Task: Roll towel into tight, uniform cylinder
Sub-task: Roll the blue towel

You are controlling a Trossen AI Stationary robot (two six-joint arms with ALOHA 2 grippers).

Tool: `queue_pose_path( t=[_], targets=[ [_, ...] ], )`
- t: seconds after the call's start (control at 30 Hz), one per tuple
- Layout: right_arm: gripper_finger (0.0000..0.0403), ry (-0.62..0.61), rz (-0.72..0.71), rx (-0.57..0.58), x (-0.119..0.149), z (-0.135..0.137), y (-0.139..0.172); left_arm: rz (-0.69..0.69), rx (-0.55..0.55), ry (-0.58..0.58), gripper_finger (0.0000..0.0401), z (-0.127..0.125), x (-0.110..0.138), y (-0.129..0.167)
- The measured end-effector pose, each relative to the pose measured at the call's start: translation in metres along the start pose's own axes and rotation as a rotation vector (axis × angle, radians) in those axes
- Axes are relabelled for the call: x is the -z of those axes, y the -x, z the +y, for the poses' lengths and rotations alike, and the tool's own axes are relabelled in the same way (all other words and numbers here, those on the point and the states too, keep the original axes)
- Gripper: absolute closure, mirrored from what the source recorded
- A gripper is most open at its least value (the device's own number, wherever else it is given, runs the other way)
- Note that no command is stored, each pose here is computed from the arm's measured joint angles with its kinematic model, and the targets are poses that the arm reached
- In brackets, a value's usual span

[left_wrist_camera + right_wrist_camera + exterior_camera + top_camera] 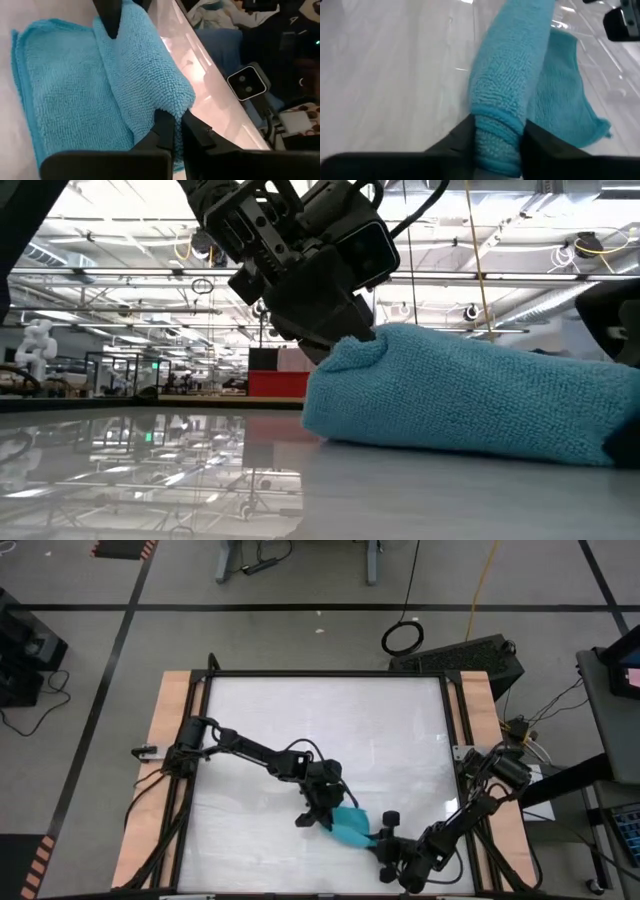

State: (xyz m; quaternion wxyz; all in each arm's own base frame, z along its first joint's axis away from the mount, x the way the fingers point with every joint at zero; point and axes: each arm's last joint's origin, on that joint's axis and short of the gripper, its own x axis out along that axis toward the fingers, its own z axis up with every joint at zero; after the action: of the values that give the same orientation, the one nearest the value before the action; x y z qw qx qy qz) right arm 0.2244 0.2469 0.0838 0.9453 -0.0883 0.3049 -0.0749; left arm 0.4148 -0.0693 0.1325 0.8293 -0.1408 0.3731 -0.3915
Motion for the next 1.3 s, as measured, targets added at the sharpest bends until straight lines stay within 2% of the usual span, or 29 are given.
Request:
queue_pose_path(
  t=[0.17,0.23,0.4,0.7,0.8,1.0,1.17,1.3],
  targets=[
    [0.0372,-0.068,0.001,0.012,-0.001,-0.002,-0.001,0.008,0.021,0.042,0.0386,-0.001,0.001,0.0],
    [0.0389,-0.107,0.008,-0.004,-0.003,-0.002,0.0,0.015,0.024,0.048,0.0386,-0.001,0.002,0.0],
    [0.0381,-0.231,0.056,-0.076,-0.008,-0.003,0.001,0.022,0.007,0.023,0.0362,-0.004,0.002,-0.004],
    [0.0387,-0.402,0.136,-0.199,-0.017,-0.005,-0.006,0.043,-0.043,-0.167,0.0242,-0.036,-0.004,-0.015],
    [0.0388,-0.431,0.145,-0.218,-0.021,-0.008,-0.01,0.068,-0.125,-0.252,0.022,-0.054,-0.008,-0.014],
    [0.0388,-0.46,0.152,-0.231,-0.031,-0.018,-0.016,0.167,-0.348,-0.444,0.0214,-0.094,-0.009,-0.012],
    [0.0388,-0.47,0.124,-0.231,-0.037,-0.024,-0.024,0.223,-0.473,-0.681,0.0214,-0.127,-0.006,-0.025],
    [0.0389,-0.482,0.1,-0.283,-0.045,-0.028,-0.03,0.291,-0.588,-0.786,0.0214,-0.135,0.004,-0.04]
  ],
)
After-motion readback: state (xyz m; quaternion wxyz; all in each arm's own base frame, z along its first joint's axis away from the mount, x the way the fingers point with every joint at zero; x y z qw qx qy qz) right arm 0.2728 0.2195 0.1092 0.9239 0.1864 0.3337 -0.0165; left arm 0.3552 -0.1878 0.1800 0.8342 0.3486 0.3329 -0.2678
